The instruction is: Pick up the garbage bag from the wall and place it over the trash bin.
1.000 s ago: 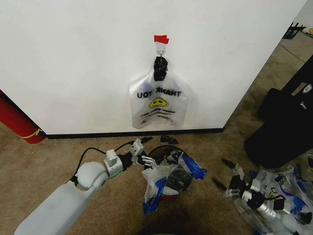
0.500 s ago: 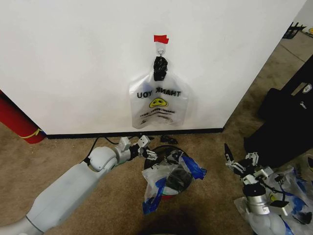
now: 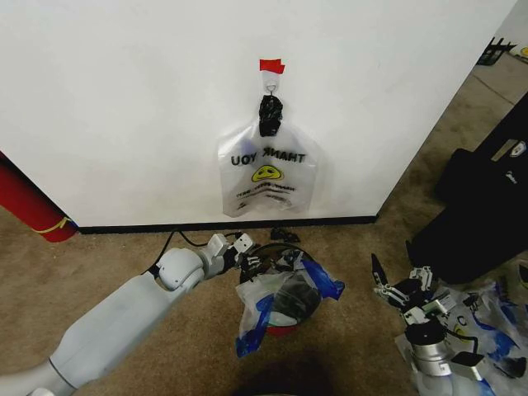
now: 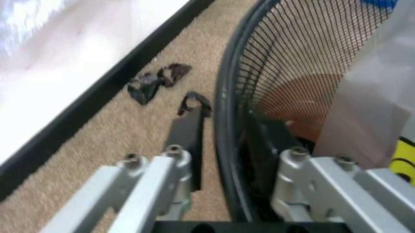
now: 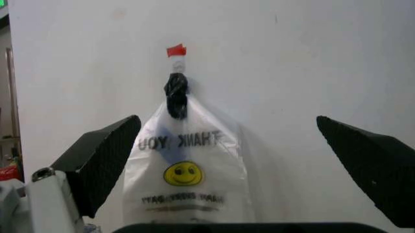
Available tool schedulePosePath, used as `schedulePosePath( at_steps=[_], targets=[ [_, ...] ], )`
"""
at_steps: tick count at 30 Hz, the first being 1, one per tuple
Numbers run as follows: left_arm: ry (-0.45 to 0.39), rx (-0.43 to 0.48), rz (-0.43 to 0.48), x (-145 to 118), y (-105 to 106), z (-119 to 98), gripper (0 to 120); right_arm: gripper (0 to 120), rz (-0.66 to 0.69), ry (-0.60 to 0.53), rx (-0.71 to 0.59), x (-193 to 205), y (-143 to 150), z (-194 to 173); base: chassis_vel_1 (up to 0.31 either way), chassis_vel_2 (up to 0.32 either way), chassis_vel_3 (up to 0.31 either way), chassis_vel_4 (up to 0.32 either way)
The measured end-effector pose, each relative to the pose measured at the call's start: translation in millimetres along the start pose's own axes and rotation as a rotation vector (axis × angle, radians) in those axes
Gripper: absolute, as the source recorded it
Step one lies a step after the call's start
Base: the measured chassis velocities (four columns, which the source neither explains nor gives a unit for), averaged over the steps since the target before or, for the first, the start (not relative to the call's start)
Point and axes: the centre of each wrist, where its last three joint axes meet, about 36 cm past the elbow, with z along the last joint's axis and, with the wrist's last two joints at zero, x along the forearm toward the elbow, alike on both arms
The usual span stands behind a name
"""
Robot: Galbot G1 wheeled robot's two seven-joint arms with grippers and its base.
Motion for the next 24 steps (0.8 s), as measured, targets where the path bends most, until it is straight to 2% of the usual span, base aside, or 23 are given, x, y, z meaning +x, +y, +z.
schedulePosePath(
  at_steps=[2,4,5,14,17,19,20,24],
  targets=[
    [0.013,0.036,-0.014,5.2,-3.4,1.7,13,100,-0.005,0.005,0.004,0.4,0.4,1.1,0.000,0.000,0.000,0.000],
    [0.029,0.105,-0.075,12.0,-10.4,4.7,5,100,-0.007,0.009,0.008,1.9,0.4,2.3,0.000,0.000,0.000,0.000],
    [0.029,0.105,-0.075,12.0,-10.4,4.7,5,100,-0.007,0.009,0.008,1.9,0.4,2.3,0.000,0.000,0.000,0.000],
    [0.079,0.347,-0.288,30.1,-28.9,12.9,4,100,-0.015,0.020,0.015,2.6,-4.7,8.6,0.000,0.000,0.000,0.000],
    [0.095,0.502,-0.401,45.0,-36.0,1.3,3,100,-0.024,0.028,0.015,0.9,-6.2,15.3,0.000,0.000,0.000,0.000],
    [0.097,0.614,-0.452,56.1,-42.4,-7.6,3,100,-0.032,0.032,0.013,-0.9,-6.4,20.7,0.000,0.000,0.000,0.000],
    [0.097,0.614,-0.452,56.1,-42.4,-7.6,3,100,-0.032,0.032,0.013,-0.9,-6.4,20.7,0.000,0.000,0.000,0.000],
    [0.084,0.818,-0.554,74.5,-59.2,-21.4,3,100,-0.050,0.049,-0.001,-7.1,-3.7,31.2,0.000,0.000,0.000,0.000]
  ],
)
